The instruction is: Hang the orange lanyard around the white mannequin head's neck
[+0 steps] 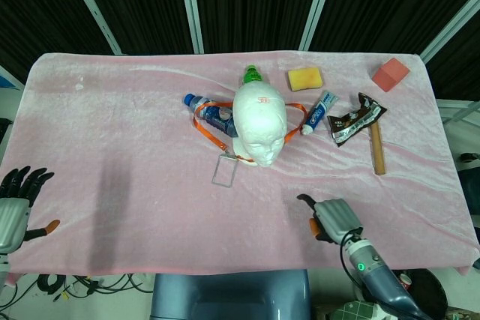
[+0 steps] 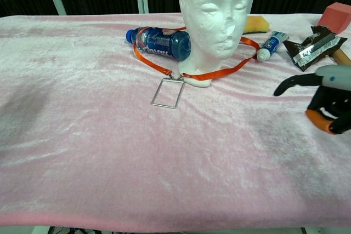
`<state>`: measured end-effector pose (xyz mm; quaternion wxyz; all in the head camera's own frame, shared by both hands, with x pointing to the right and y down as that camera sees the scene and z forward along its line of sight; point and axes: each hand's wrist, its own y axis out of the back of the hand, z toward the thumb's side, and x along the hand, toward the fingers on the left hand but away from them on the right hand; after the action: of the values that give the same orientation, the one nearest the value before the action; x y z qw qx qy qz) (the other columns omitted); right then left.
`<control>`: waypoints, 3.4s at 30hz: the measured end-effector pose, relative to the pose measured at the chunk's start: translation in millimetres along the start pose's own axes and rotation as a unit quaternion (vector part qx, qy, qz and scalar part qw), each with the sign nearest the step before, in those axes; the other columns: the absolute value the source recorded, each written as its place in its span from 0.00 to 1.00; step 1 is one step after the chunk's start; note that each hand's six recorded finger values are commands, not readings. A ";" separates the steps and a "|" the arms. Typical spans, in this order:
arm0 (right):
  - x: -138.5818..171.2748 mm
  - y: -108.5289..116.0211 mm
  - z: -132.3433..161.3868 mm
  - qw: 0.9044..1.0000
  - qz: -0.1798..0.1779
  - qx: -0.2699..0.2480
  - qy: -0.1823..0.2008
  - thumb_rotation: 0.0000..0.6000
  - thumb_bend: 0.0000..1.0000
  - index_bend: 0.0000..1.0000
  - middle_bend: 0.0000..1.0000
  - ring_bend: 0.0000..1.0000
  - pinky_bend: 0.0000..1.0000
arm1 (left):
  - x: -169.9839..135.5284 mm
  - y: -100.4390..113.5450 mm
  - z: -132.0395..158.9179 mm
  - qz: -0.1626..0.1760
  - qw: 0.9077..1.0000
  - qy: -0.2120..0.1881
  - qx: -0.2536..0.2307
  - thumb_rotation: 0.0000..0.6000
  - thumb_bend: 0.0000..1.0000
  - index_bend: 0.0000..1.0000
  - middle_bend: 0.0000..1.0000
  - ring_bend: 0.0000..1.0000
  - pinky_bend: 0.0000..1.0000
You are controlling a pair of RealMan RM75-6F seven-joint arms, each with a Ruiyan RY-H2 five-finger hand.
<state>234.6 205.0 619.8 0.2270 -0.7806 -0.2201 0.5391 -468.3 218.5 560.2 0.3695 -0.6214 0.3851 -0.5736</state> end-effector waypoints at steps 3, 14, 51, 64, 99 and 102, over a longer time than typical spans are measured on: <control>-8.4 -2.3 20.5 1.000 0.001 0.007 0.023 1.00 0.70 0.20 0.90 0.95 0.99 | -0.1 2.0 -1.5 0.006 1.000 0.004 -0.002 1.00 0.09 0.17 0.13 0.00 0.00; -49.5 -15.3 91.2 0.998 0.005 -0.008 0.054 1.00 0.76 0.16 0.96 1.00 1.00 | 1.5 4.4 -6.4 0.018 1.000 0.017 -0.001 1.00 0.09 0.17 0.13 0.00 0.00; -138.1 -48.8 131.4 0.999 0.028 0.018 -0.003 1.00 0.79 0.16 0.99 1.00 1.00 | 6.7 8.9 -15.0 0.040 0.998 0.044 -0.005 1.00 0.09 0.17 0.13 0.00 0.00; -136.8 -55.5 130.7 0.999 0.039 0.018 -0.002 1.00 0.79 0.25 0.99 1.00 1.00 | 7.0 10.1 -15.5 0.046 0.998 0.048 -0.008 1.00 0.09 0.16 0.13 0.00 0.00; -97.4 -41.0 88.6 0.996 0.066 0.057 -0.017 1.00 0.81 0.42 0.99 1.00 1.00 | 5.1 11.0 -14.8 0.053 0.997 0.053 -0.003 1.00 0.09 0.16 0.13 0.00 0.00; -92.7 -39.9 82.2 0.996 0.068 0.057 -0.020 1.00 0.81 0.42 0.99 1.00 1.00 | 5.3 11.2 -15.1 0.054 0.997 0.055 -0.002 1.00 0.09 0.16 0.13 0.00 0.00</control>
<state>123.4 192.1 686.3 0.2301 -0.7686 -0.1400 0.5803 -483.7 208.7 553.4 0.3771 -0.5679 0.4391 -0.5852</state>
